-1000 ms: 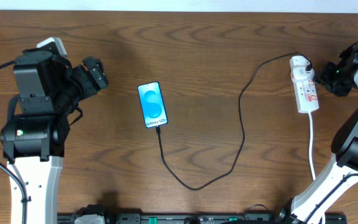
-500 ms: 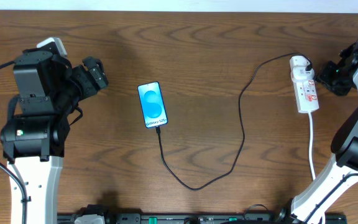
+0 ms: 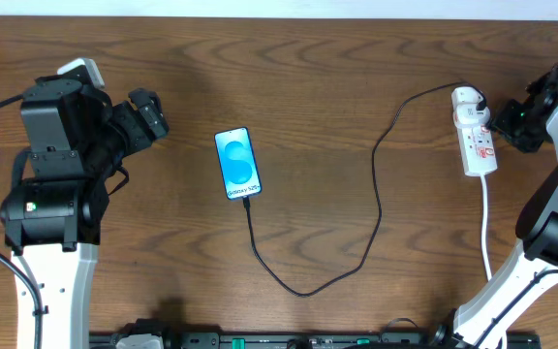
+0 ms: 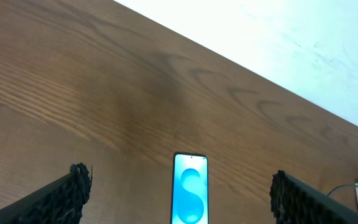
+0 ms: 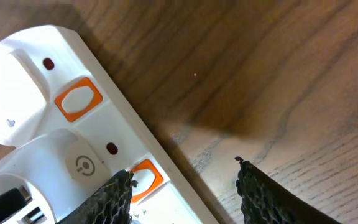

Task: Plug charger to phone and switch on socket

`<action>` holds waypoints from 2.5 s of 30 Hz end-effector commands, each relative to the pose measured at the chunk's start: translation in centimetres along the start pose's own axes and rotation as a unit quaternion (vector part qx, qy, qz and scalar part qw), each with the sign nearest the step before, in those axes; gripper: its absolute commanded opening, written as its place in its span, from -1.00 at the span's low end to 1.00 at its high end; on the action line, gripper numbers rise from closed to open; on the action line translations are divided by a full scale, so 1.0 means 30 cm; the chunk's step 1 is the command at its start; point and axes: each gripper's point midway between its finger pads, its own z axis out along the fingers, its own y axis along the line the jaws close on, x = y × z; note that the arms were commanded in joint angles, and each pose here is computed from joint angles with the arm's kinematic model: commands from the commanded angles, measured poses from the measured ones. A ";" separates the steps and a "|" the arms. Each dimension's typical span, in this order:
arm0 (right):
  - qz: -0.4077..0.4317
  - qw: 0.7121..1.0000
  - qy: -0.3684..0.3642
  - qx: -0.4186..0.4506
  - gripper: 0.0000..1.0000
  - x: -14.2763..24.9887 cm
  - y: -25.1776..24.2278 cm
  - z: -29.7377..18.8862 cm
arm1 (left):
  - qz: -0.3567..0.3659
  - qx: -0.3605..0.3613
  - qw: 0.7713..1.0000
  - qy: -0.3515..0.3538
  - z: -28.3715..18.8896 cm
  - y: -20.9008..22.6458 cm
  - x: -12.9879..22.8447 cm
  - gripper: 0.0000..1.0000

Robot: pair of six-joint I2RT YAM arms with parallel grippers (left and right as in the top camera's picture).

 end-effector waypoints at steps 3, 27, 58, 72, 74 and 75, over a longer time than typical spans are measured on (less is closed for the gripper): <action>0.001 1.000 -0.007 -0.001 0.07 0.012 0.012 -0.012 | 0.000 -0.012 1.000 -0.002 0.003 0.018 -0.003 0.87; -0.004 0.999 0.017 -0.028 0.05 0.076 0.070 0.019 | 0.000 -0.012 1.000 -0.002 0.003 0.018 -0.003 0.87; 0.018 1.000 0.009 -0.021 0.01 0.089 0.043 0.049 | 0.000 -0.012 1.000 -0.002 0.003 0.018 -0.003 0.87; 0.024 0.999 -0.030 -0.022 -0.10 0.014 -0.009 0.000 | 0.000 -0.012 1.000 -0.002 0.003 0.018 -0.003 0.87; 0.024 0.999 -0.031 -0.024 -0.11 0.012 -0.007 -0.001 | 0.000 -0.012 1.000 -0.002 0.003 0.018 -0.003 0.87; 0.023 0.999 -0.030 -0.024 -0.12 0.014 -0.005 0.001 | 0.000 -0.012 1.000 -0.002 0.003 0.018 -0.003 0.87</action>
